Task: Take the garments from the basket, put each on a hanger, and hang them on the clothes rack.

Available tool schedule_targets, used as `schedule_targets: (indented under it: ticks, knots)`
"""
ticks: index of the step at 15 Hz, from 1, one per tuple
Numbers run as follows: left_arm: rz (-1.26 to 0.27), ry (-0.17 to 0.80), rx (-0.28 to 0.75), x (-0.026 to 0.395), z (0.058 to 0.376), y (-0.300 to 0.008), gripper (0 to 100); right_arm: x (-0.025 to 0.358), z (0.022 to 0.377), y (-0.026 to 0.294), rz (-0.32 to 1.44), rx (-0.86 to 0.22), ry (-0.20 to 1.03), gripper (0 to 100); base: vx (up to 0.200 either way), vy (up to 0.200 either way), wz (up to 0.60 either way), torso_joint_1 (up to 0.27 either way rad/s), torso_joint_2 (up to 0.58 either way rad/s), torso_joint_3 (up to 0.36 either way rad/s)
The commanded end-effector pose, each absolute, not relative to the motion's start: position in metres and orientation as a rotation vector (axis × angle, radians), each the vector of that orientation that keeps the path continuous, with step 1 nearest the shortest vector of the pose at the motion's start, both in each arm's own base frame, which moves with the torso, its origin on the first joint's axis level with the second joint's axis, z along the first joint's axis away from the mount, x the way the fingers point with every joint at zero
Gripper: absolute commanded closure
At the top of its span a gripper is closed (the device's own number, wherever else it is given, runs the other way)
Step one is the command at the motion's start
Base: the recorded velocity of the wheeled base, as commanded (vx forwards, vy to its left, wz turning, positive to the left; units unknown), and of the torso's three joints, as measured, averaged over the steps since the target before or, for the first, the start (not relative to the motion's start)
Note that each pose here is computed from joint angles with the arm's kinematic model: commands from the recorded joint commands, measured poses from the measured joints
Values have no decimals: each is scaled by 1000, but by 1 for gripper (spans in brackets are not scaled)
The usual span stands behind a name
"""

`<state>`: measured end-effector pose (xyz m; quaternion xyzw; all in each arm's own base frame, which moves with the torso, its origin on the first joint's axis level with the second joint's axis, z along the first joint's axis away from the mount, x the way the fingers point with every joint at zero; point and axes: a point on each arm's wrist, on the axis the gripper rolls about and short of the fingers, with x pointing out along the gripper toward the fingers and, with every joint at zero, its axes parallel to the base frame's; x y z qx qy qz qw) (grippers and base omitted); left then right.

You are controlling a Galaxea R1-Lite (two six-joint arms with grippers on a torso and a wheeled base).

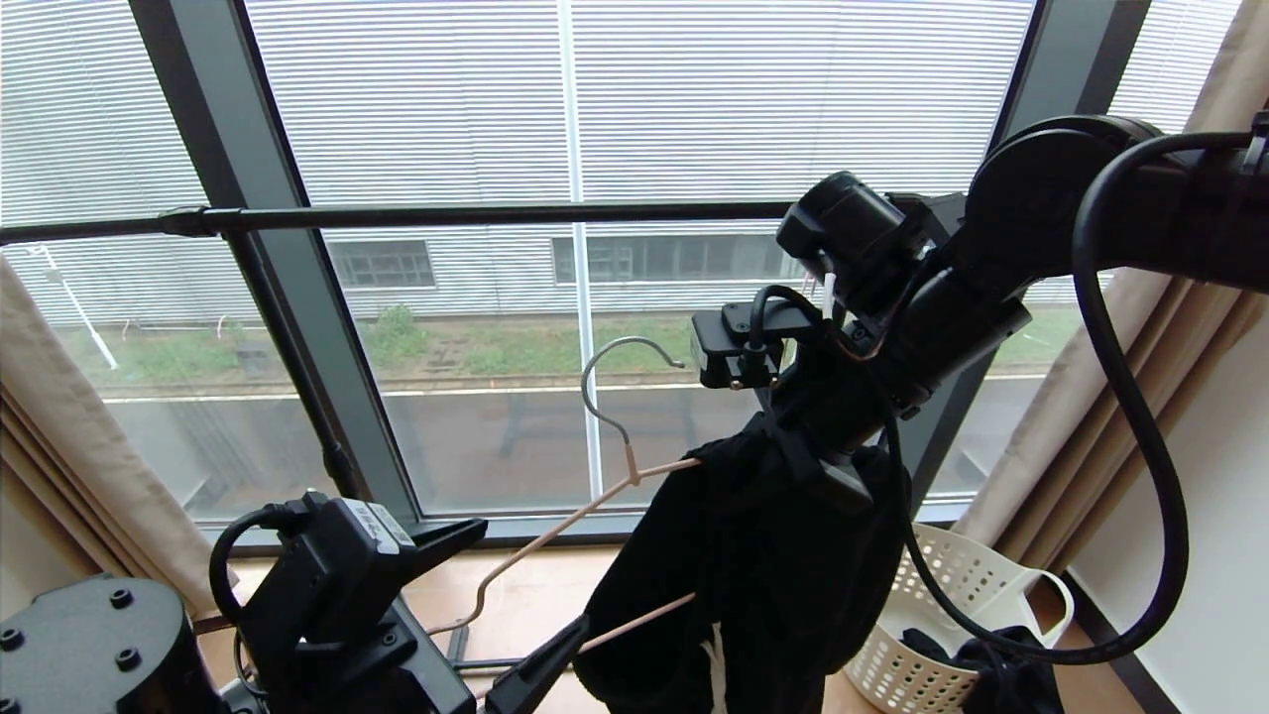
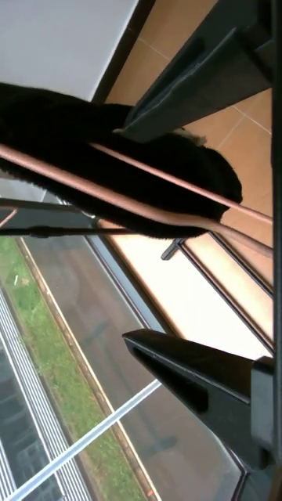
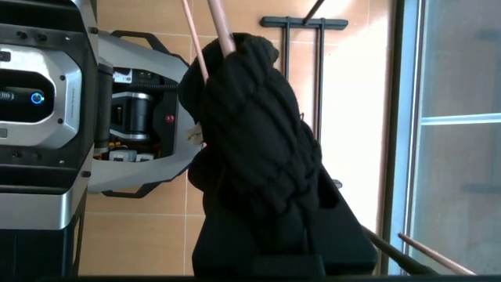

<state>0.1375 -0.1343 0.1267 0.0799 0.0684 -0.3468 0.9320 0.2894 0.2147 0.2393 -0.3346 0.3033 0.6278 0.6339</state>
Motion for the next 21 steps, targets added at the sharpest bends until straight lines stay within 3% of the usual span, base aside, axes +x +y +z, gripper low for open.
schedule_targets:
  ticks: [1, 4, 9, 12, 15, 21]
  knots:
    - [-660, 118, 142, 145, 133, -125, 0, 288, 245, 210, 1424, -763, 679, 100, 0, 0, 0, 0, 0, 0]
    - [-756, 85, 56, 150, 144, -107, 0, 290, 244, 200, 1405, -752, 697, 100, 0, 0, 0, 0, 0, 0]
    - [-774, 115, -114, 171, 152, -81, 0, 291, 241, 187, 1384, -734, 723, 100, 0, 0, 0, 0, 0, 0]
    - [-695, 217, -277, 207, 152, -66, 0, 286, 246, 167, 1442, -662, 683, 100, 0, 0, 0, 0, 0, 0]
    - [-636, 321, -325, 226, 149, -61, 0, 283, 249, 151, 1479, -583, 638, 100, 0, 0, 0, 0, 0, 0]
    - [-664, 395, -325, 226, 135, -71, 0, 286, 251, 146, 1557, -424, 463, 100, 0, 0, 0, 0, 0, 0]
